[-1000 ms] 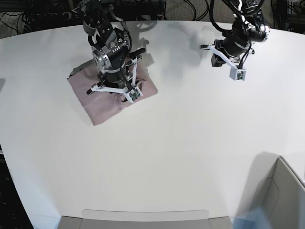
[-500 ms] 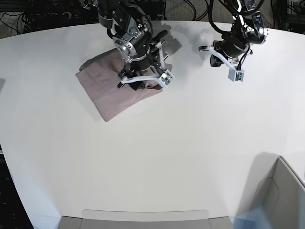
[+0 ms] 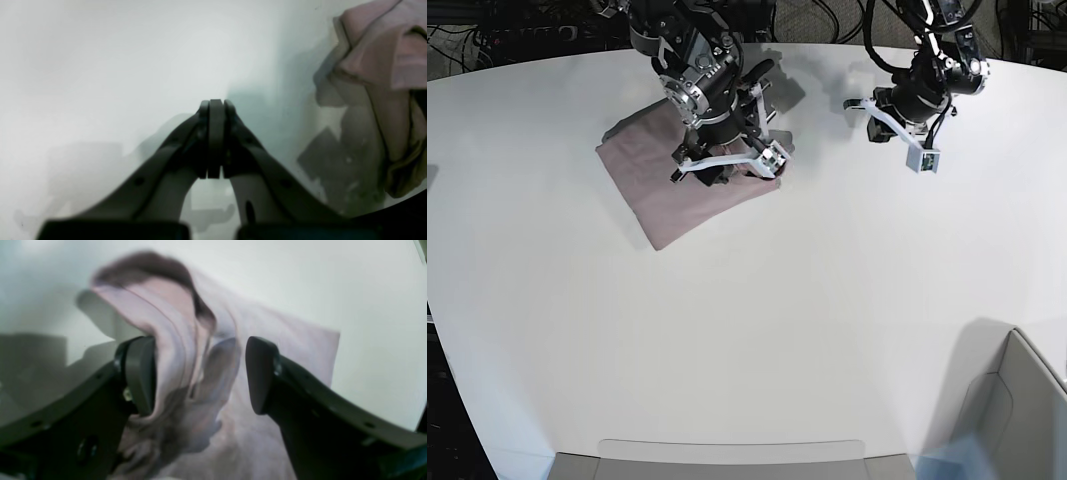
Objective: Fold the T-shirt properly
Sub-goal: 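Fold the other strip end over with the right gripper, then flatten and rotate the folded bundle with both grippers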
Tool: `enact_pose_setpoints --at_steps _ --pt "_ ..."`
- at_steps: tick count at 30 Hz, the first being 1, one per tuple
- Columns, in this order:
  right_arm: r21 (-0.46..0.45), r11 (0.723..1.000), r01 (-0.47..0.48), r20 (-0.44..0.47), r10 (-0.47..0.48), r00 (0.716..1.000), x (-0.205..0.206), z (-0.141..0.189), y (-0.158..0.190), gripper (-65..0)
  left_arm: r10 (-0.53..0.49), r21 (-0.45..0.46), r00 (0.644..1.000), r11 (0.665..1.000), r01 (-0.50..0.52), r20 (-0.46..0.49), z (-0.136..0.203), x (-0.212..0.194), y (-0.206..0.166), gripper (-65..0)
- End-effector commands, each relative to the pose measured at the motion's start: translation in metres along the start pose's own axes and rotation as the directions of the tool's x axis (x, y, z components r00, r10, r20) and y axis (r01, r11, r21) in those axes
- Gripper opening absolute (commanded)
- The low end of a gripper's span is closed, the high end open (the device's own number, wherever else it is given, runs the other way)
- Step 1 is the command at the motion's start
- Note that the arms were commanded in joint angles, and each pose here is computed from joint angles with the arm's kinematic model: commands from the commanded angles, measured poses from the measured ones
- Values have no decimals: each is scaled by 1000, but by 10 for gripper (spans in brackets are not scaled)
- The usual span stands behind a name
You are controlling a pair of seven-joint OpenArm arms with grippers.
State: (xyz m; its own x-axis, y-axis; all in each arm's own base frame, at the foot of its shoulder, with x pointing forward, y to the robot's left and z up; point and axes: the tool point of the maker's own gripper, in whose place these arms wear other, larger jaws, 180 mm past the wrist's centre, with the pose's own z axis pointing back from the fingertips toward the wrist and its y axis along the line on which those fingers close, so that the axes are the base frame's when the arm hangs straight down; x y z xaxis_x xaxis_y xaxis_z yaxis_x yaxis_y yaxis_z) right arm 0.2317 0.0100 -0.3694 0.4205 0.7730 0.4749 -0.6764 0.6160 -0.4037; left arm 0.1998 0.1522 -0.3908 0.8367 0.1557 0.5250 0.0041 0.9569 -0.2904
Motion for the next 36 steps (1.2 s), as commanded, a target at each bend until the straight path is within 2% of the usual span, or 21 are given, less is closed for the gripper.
enact_pose_setpoints --at_steps 1,4,9,11,14,16,19,23,25,27,29,31,33,36 --pt "-10 1000 0 53 0 999 15 6 -2 -260 -9 -14 999 1000 9 34 2 9 -4 -650" --pt "37 999 -2 112 -2 994 30 16 9 -260 -9 -14 999 1000 9 34 2 9 -4 -650" --pt "197 978 60 214 -103 972 54 28 31 -260 -9 -14 999 1000 9 34 2 9 -4 -650" --pt "221 973 73 227 -124 966 59 28 32 -260 -8 -13 999 1000 8 34 2 9 -4 -650" --pt "169 978 126 225 -162 961 58 22 3 -260 -7 -12 999 1000 8 35 3 9 -3 -650" --pt "93 981 170 234 -188 954 59 18 -34 -261 -10 -14 999 1000 11 37 3 10 -4 -650" --pt "-26 970 243 237 -230 944 51 15 -91 -273 -32 -37 998 999 34 52 2 14 -15 -650" --pt "-169 946 277 200 -242 949 20 13 -157 -366 -133 -128 984 981 148 115 2 39 -60 -650" --pt "-193 928 319 184 -285 941 2 13 -182 -435 -192 -207 974 955 214 124 -1 40 -95 -650" --pt "-184 904 385 182 -354 917 -14 13 -199 -502 -234 -271 962 925 265 140 -3 37 -122 -650" --pt "-162 868 470 195 -439 877 -28 16 -215 -574 -255 -329 945 891 312 205 -1 43 -150 -650" --pt "-143 839 524 192 -496 847 -42 15 -223 -617 -288 -374 929 855 359 234 1 38 -170 -650" --pt "-127 830 543 162 -523 837 -56 11 -225 -627 -337 -428 909 803 414 246 4 28 -193 -650" --pt "-89 832 547 67 -543 837 -82 -8 -214 -620 -420 -520 874 705 483 243 6 2 -231 -650"
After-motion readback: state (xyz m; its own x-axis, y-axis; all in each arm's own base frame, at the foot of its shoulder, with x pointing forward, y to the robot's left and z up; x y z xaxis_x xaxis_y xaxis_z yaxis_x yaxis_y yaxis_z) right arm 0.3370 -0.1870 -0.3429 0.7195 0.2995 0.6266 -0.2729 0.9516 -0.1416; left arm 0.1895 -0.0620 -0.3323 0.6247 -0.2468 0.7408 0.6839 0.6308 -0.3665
